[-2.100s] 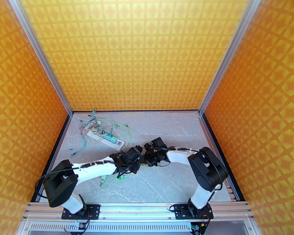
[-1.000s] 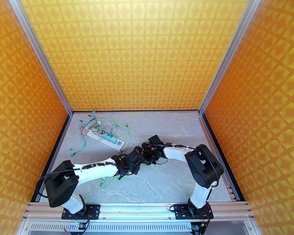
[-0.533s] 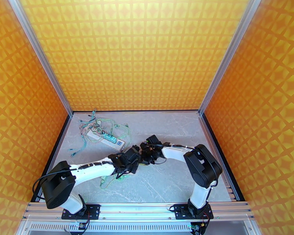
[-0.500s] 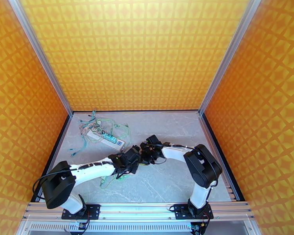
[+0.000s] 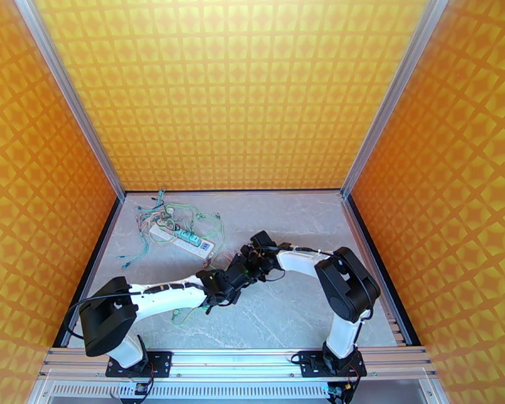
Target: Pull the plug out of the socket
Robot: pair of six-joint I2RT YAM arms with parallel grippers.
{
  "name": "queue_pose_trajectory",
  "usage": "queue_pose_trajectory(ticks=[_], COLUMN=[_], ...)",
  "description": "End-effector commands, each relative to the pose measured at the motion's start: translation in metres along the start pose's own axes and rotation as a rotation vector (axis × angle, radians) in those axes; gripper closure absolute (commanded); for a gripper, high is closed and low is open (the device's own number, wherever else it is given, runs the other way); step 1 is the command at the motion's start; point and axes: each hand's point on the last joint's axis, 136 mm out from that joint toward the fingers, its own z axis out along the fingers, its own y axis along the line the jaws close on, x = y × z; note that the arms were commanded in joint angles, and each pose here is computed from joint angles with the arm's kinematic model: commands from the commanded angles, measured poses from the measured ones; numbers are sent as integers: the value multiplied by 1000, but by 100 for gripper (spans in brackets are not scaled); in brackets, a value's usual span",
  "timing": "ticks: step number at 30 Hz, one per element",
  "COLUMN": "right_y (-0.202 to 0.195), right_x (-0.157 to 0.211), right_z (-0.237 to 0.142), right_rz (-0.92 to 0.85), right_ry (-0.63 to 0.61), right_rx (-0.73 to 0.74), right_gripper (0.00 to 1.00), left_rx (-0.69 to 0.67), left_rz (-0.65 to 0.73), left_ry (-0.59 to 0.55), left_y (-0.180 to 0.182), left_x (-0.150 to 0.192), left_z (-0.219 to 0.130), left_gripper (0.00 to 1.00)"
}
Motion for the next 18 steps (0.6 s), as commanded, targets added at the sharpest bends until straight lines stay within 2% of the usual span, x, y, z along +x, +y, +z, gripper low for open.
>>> queue_pose_trajectory(ticks=[1,9,14,18], right_y=[-85,-87,-88,-87], right_x=[45,46,46,44], right_z=[32,32,32,33], right_rz=[131,129,131,130], right_ry=[110,115,118,117], right_rx=[315,324,329,331], right_gripper=[92,93,93,93], left_rx=[229,305,308,303], left_rz=[-66,-223,-210,-148], left_ry=[-60,-113,-117,-96], left_y=[-41,-17,-18,-25], left_x=[-18,-31,-35,-33], left_z=[-22,-37,-39,-37], left_gripper=[93,93,93,93])
